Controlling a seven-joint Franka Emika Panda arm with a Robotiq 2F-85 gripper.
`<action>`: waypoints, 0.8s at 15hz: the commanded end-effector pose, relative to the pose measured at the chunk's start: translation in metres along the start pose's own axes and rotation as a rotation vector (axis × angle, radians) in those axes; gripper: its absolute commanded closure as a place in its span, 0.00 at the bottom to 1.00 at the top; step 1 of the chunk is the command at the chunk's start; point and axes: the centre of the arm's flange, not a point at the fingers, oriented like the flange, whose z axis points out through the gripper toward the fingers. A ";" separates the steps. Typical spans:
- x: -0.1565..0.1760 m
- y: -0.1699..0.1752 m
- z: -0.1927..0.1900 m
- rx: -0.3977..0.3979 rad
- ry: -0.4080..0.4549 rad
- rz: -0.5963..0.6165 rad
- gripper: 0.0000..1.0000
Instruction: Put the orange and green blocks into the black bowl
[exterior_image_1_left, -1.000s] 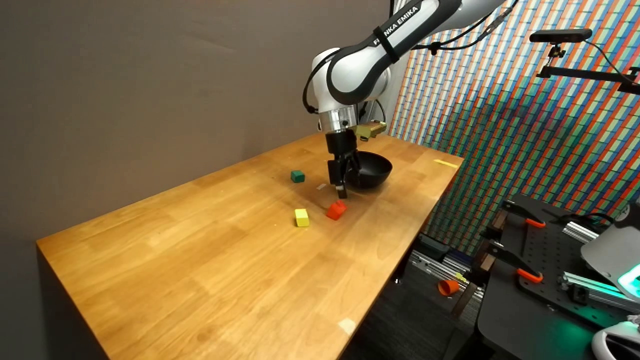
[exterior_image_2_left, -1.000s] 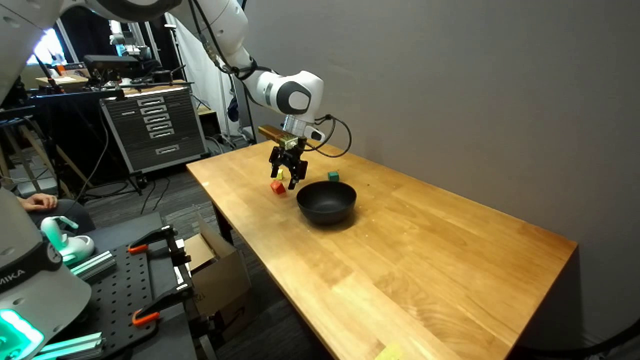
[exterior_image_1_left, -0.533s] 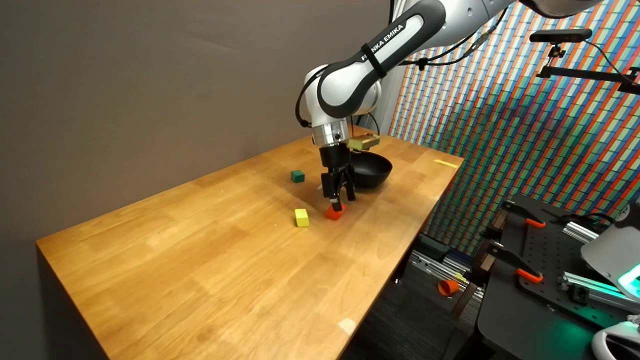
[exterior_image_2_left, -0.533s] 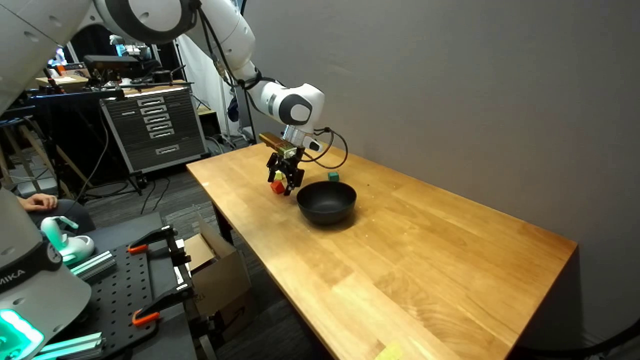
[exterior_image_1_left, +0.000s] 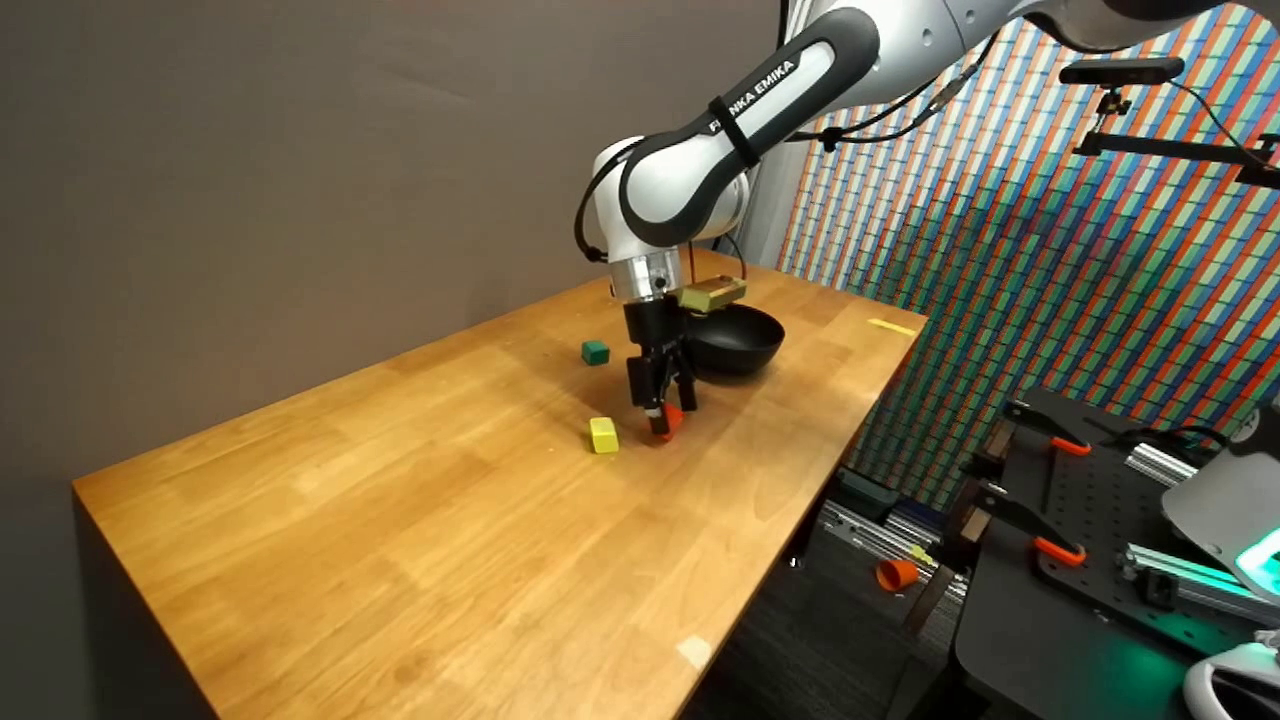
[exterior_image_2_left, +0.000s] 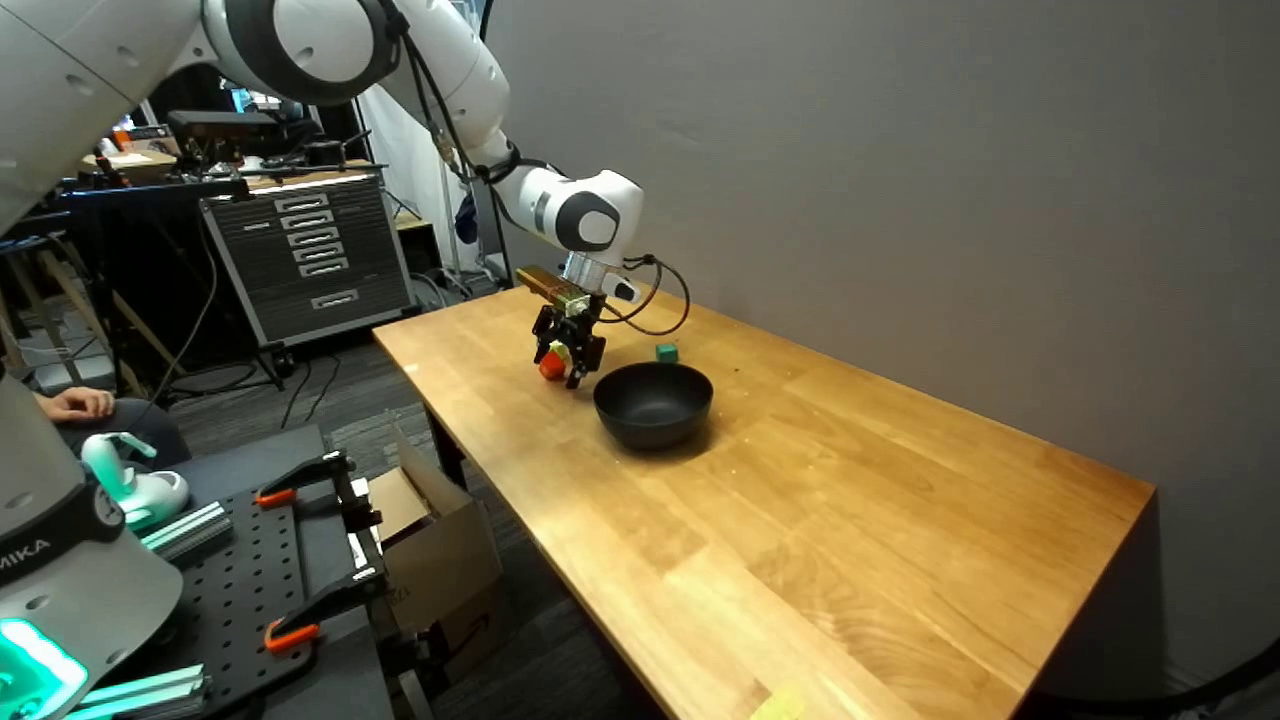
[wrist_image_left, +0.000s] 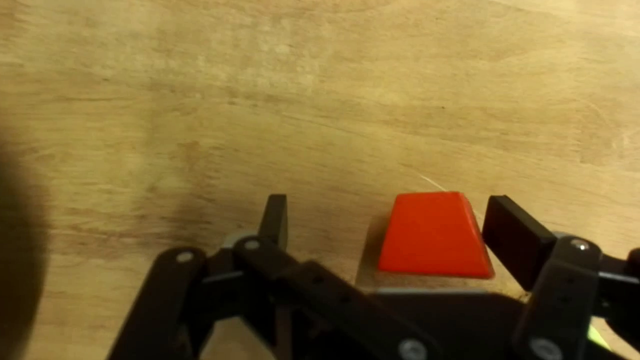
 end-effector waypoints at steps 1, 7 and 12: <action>0.014 -0.006 -0.001 0.003 0.018 0.005 0.26; 0.013 -0.006 -0.009 -0.012 0.036 0.019 0.73; -0.004 0.011 -0.042 -0.074 0.087 0.067 0.82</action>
